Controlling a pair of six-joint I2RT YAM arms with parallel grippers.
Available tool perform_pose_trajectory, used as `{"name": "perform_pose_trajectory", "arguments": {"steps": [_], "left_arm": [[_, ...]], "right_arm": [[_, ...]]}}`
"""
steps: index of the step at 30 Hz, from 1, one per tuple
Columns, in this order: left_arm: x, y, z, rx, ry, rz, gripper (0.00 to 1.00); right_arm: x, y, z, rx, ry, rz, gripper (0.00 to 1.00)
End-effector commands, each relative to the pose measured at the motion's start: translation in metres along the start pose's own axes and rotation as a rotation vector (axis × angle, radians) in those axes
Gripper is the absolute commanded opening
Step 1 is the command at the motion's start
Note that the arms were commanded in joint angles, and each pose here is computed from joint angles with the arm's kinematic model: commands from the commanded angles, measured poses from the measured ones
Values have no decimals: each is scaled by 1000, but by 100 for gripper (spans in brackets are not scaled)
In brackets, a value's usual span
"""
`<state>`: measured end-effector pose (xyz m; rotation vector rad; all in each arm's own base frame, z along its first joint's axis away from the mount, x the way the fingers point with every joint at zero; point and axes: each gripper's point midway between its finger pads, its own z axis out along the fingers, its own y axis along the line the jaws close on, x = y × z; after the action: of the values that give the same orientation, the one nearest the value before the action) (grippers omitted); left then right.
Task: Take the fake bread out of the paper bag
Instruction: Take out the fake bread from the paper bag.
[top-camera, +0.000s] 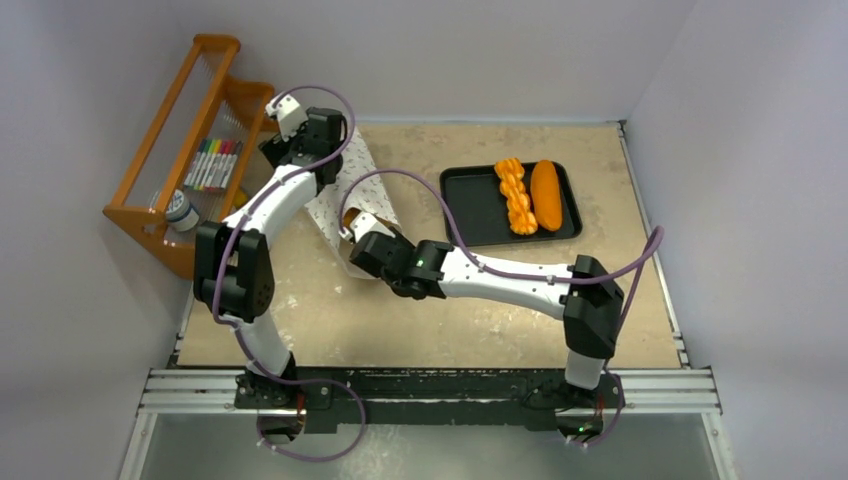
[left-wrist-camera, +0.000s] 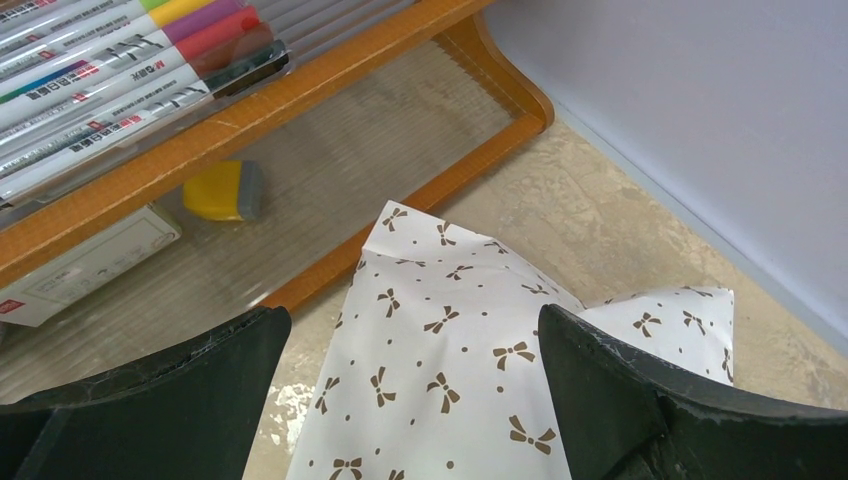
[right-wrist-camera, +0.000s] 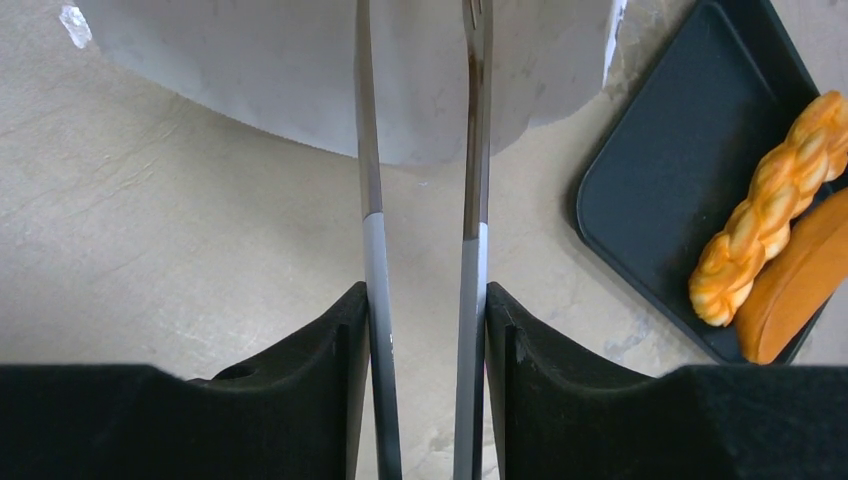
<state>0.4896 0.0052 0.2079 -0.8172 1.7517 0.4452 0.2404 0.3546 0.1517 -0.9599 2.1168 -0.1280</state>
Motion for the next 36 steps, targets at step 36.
{"name": "perform_pose_trajectory", "arguments": {"steps": [36], "left_arm": [[-20, 11, 9, 1, -23, -109, 100]], "right_arm": [[9, -8, 56, 247, 117, -171, 48]]}}
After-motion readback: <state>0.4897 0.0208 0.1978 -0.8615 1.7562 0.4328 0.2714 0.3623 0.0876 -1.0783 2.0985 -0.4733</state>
